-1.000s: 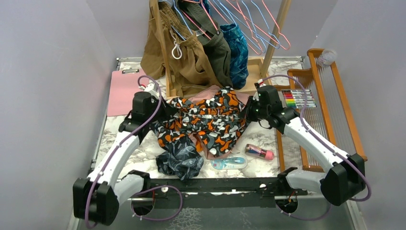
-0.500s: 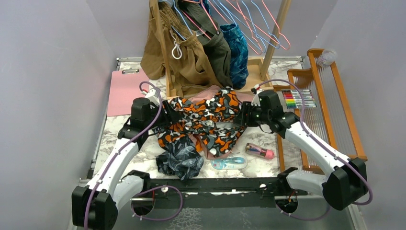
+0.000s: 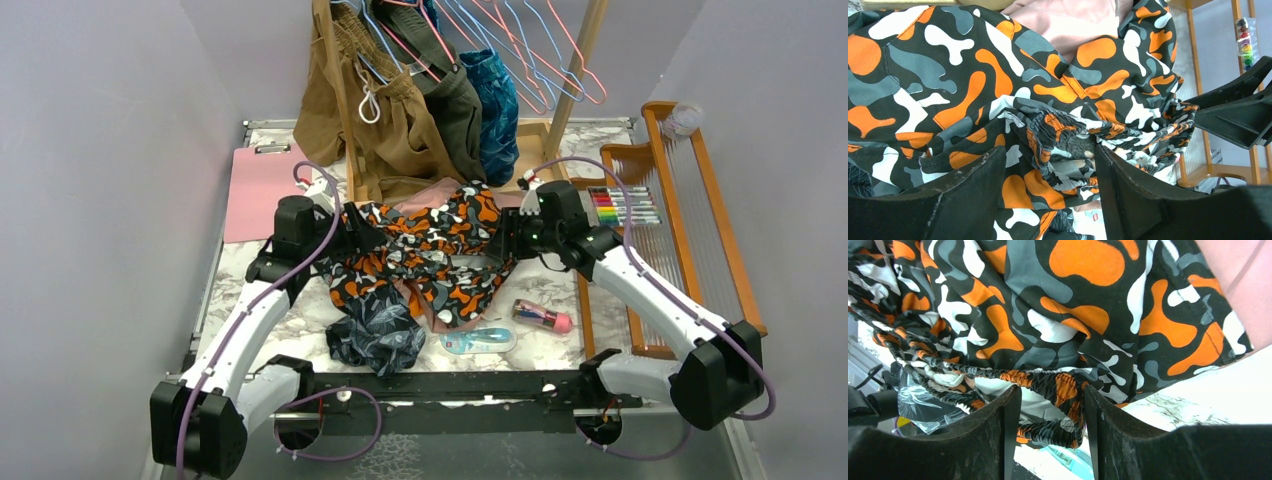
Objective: Place the shorts on the hanger
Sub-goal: Adjust the shorts at the center of the board.
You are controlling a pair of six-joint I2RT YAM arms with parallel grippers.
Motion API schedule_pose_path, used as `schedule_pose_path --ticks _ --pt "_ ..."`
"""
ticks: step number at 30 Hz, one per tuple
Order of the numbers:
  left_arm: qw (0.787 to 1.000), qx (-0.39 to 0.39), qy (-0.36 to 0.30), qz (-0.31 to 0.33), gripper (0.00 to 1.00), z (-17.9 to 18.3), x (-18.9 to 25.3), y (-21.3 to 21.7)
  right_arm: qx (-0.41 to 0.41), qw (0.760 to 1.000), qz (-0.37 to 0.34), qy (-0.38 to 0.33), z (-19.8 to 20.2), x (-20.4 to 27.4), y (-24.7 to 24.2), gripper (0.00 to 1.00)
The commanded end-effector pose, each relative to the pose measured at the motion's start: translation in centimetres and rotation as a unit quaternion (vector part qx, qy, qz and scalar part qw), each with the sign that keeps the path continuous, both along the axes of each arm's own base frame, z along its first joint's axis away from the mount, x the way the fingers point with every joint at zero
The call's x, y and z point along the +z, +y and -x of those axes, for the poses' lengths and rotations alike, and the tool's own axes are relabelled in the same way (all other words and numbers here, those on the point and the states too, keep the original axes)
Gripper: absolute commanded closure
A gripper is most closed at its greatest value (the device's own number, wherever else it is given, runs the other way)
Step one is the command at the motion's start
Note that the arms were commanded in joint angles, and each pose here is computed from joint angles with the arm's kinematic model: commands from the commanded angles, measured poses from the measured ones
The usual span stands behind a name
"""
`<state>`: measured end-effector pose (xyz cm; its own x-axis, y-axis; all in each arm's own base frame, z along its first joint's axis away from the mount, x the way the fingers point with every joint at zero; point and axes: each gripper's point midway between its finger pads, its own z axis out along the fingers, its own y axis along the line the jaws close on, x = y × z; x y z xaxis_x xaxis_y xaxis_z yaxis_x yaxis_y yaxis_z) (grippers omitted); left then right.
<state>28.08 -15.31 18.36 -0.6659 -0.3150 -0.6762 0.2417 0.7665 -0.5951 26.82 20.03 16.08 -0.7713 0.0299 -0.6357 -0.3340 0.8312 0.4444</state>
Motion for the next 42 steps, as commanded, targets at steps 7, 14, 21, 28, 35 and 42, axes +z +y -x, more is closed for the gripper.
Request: schedule_pose_path --ticks 7,14,21,28,35,42 --pt "1.0 -0.014 -0.025 0.005 0.57 -1.3 1.8 -0.6 0.009 1.0 0.015 -0.022 -1.0 1.4 1.3 0.76" --pt "0.997 0.009 -0.076 0.015 0.76 -2.7 6.1 -0.3 -0.009 0.997 -0.006 -0.076 -3.4 6.1 2.1 0.86" --pt "0.996 0.07 -0.06 0.004 0.89 -4.7 4.7 1.0 -0.057 0.995 0.014 -0.076 -5.8 4.6 1.6 0.88" --pt "0.995 0.094 0.007 -0.021 0.91 -5.5 -0.9 1.6 -0.084 0.995 0.046 -0.023 -6.1 -0.2 1.1 0.84" --pt "0.996 0.084 0.001 -0.024 0.59 -5.2 -0.2 1.5 -0.069 0.996 0.034 -0.043 -5.9 1.6 1.4 0.6" --pt "0.997 0.08 -0.015 -0.016 0.27 -4.3 2.1 1.5 -0.048 0.998 0.02 -0.044 -5.0 3.0 1.7 0.46"
